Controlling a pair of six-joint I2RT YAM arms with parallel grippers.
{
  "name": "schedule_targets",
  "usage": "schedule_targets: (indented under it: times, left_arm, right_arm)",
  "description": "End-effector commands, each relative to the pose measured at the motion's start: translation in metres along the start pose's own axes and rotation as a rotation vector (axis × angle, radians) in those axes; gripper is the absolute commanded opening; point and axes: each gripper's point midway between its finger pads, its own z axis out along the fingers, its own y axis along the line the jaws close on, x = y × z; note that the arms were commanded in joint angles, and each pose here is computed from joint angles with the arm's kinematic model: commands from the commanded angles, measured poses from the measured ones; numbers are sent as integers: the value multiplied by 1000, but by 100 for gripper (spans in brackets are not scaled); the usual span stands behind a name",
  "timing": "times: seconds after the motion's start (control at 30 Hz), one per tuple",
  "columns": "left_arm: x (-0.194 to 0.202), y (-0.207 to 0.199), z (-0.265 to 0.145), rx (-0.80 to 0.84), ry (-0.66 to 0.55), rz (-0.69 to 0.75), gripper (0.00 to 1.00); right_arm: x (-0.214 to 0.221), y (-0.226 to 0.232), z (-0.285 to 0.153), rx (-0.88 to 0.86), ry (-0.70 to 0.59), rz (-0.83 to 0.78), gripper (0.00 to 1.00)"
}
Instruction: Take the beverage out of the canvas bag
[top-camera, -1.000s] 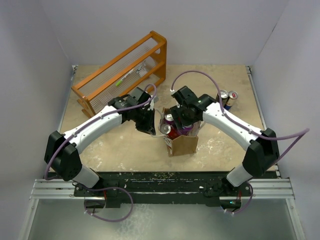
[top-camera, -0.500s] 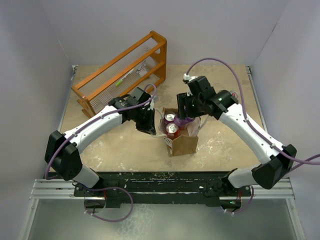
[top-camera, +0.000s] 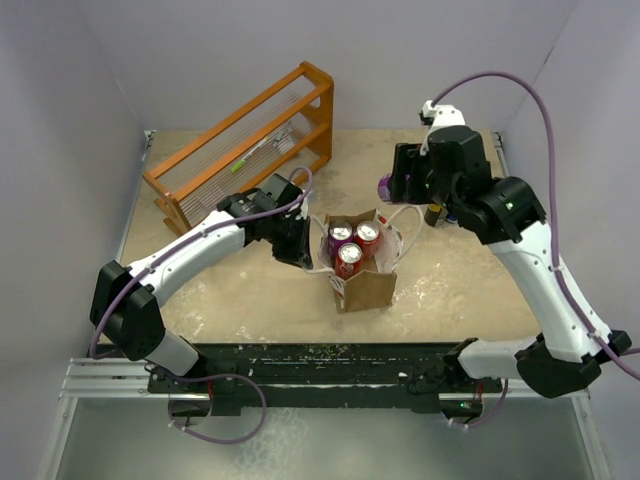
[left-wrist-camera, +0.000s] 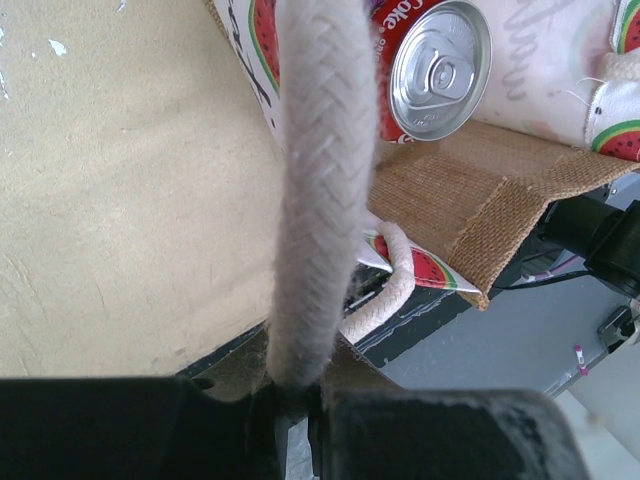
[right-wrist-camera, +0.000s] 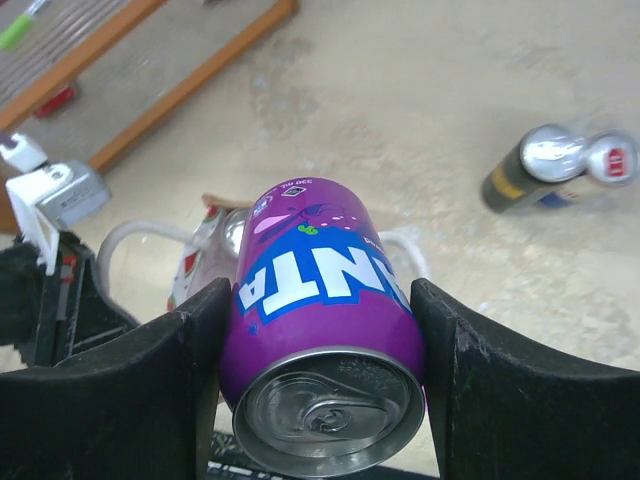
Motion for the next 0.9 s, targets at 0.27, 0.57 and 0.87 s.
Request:
schedule_targets:
  times: [0.27,0.57,0.87]
  left_arm:
    - [-16,-13,-6,44,-29,49,0]
    - [-18,-14,3,53,0,52,0]
    - [-18,-13,12,52,33,72,0]
  right_arm:
    - [-59,-100,-9,355,-199,159,0]
    - [19,-153,31,459,20,327,0]
    - [98,-167,48,497,158,360,0]
